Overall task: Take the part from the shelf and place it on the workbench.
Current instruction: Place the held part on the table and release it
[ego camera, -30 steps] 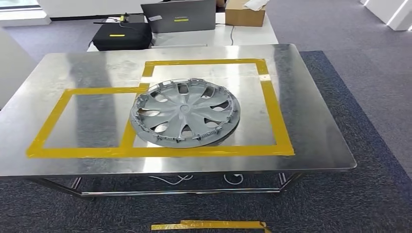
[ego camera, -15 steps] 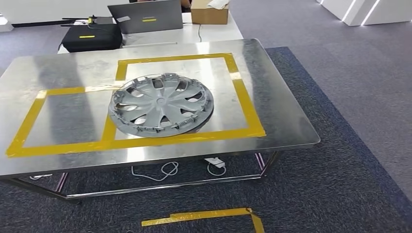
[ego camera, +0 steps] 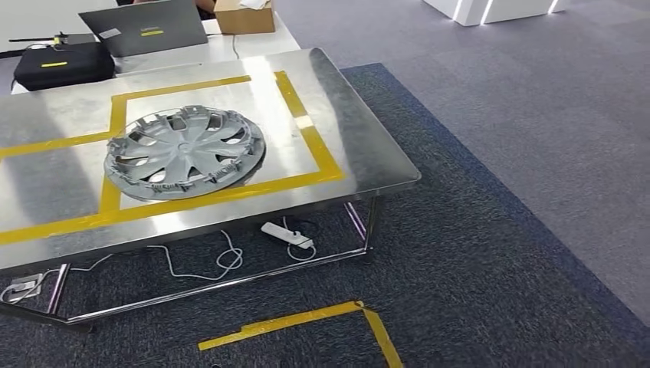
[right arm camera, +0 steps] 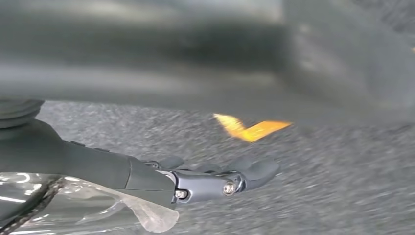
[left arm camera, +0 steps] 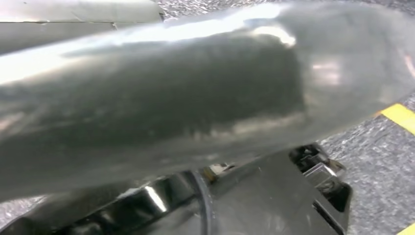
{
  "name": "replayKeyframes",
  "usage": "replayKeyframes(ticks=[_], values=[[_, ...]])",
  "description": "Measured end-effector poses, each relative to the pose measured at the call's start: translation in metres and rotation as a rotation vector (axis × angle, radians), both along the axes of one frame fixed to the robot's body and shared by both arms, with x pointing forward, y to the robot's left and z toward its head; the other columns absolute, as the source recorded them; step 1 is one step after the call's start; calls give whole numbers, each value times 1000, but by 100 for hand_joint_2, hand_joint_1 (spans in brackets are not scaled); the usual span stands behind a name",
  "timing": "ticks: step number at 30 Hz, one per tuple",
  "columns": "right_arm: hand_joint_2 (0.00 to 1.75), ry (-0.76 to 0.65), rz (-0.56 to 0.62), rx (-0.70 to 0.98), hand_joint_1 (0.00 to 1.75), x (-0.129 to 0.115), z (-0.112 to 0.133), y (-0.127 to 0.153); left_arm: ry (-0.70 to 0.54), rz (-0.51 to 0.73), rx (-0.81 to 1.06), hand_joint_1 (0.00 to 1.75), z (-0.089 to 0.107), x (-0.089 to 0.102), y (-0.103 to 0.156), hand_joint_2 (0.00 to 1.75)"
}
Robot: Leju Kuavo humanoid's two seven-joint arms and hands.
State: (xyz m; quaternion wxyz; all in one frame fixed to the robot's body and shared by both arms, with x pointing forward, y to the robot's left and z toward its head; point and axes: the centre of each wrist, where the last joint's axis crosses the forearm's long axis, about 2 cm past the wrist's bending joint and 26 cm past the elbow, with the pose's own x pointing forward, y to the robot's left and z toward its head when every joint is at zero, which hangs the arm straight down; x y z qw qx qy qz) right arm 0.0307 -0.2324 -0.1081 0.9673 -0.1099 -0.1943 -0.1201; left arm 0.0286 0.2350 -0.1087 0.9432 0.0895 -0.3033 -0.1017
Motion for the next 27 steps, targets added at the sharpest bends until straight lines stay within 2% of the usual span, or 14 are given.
replayKeyframes(ticks=[9,20,27], values=[[0,-12,72,-22,0,5,2,10,22,47,-22,0,-2,-7,10,0],[0,-18,75,-24,0,7,3,18,25,51,-29,0,-2,-7,16,0],[0,-35,69,-28,0,14,5,22,1,55,-19,0,0,8,8,0]])
